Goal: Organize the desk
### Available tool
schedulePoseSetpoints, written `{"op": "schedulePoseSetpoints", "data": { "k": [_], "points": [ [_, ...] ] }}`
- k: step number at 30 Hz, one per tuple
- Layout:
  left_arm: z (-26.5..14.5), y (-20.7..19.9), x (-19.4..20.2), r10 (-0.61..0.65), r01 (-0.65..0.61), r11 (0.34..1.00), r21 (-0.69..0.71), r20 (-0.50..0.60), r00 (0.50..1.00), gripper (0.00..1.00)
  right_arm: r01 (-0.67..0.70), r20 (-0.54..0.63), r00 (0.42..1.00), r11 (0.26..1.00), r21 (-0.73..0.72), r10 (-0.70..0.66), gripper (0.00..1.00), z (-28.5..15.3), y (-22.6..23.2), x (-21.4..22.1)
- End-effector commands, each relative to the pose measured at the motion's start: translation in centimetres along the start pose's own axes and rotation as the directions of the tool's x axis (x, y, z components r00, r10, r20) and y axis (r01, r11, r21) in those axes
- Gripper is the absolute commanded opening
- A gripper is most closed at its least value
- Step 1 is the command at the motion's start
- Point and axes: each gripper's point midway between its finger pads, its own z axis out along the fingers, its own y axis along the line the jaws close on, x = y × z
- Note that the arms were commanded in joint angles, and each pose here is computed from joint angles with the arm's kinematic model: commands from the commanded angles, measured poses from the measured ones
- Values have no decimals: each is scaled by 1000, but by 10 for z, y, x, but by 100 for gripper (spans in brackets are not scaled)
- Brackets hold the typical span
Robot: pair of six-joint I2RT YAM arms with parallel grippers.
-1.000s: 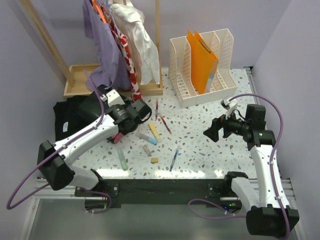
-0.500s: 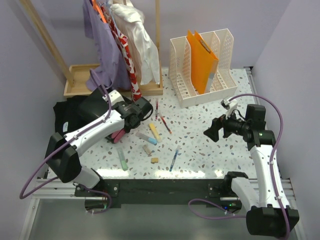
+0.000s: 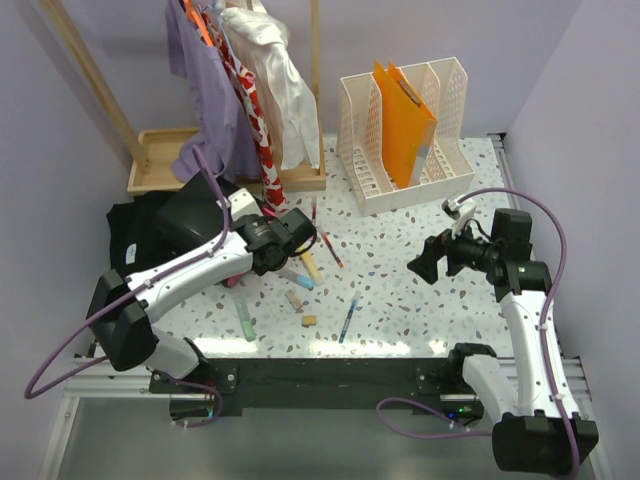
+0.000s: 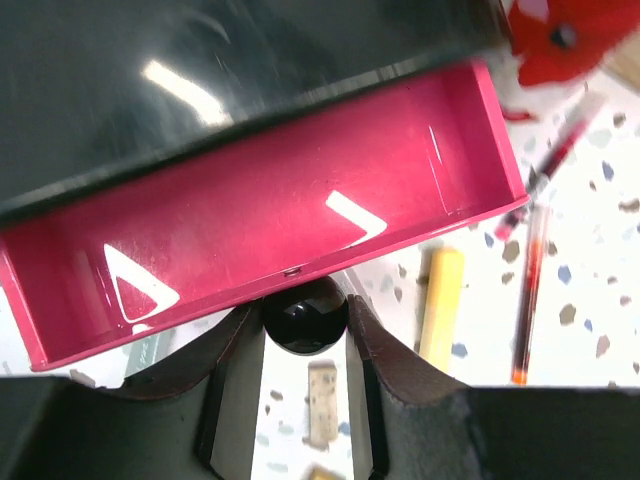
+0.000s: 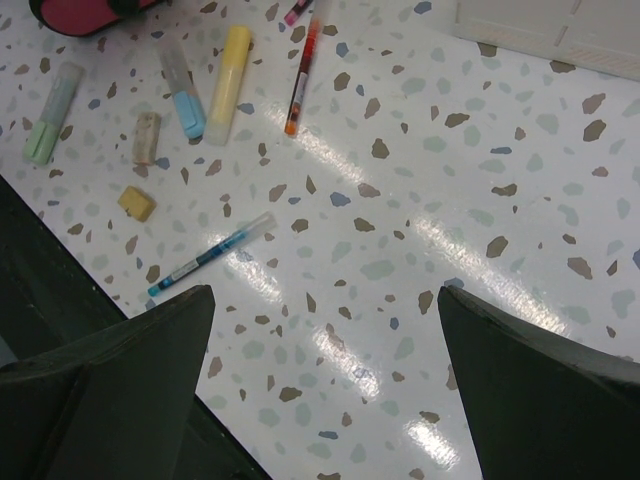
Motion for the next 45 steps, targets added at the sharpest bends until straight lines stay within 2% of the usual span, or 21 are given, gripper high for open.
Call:
{"op": "schedulePoseSetpoints", "data": {
  "k": [1,10,13,16,22,25,28,34,37,38,40,41,42,45],
  "points": [
    [-25,-18,8,-41,42,994,96,-9,999,17,28,26,999,999,24,-28,99,-3,-3,-5],
    [-46,-28,25,-27,35,986,164,-49,998,18,29,27,999,999,20,-30,99,-3,-2,-5],
    [-51,-30,23,-23,32,984,178,-51,998,21,29,28,999,999,22,-30,99,-3,-2,-5],
    [-54,-28,22,-24,35,983,182,-57,998,29,32,27,999,999,21,-32,99,-3,-2,-5],
    [-67,-28,16,-22,43,970,240,-90,996,64,31,26,999,999,16,-31,99,-3,-2,-4],
    [-78,-32,10,2,27,953,302,-97,995,72,32,25,999,999,11,-32,99,-2,-2,-4],
    [-87,-34,5,38,0,933,360,-100,994,76,33,24,999,999,11,-33,99,-2,-2,-4],
    [-96,-28,0,92,-46,899,435,-87,992,78,35,23,999,999,7,-36,99,-3,-2,-3],
    [-106,-33,6,183,-115,835,538,-75,980,79,44,26,999,999,0,-44,99,-3,-1,-3],
    [-113,-39,5,244,-185,761,622,-9,970,79,53,28,998,999,-6,-53,99,-3,0,-3],
    [-134,-47,17,335,-234,609,758,22,942,80,65,33,997,997,-38,-64,99,-3,6,-3],
    [-145,-49,16,361,-307,482,821,133,923,81,79,34,996,996,-51,-78,99,-2,7,-3],
    [-157,-48,25,396,-313,386,868,150,906,81,83,36,996,994,-76,-80,99,-2,11,-3],
    [-161,-33,24,412,-372,311,874,229,882,83,146,51,989,979,-142,-140,99,-1,20,-1]
  ]
}}
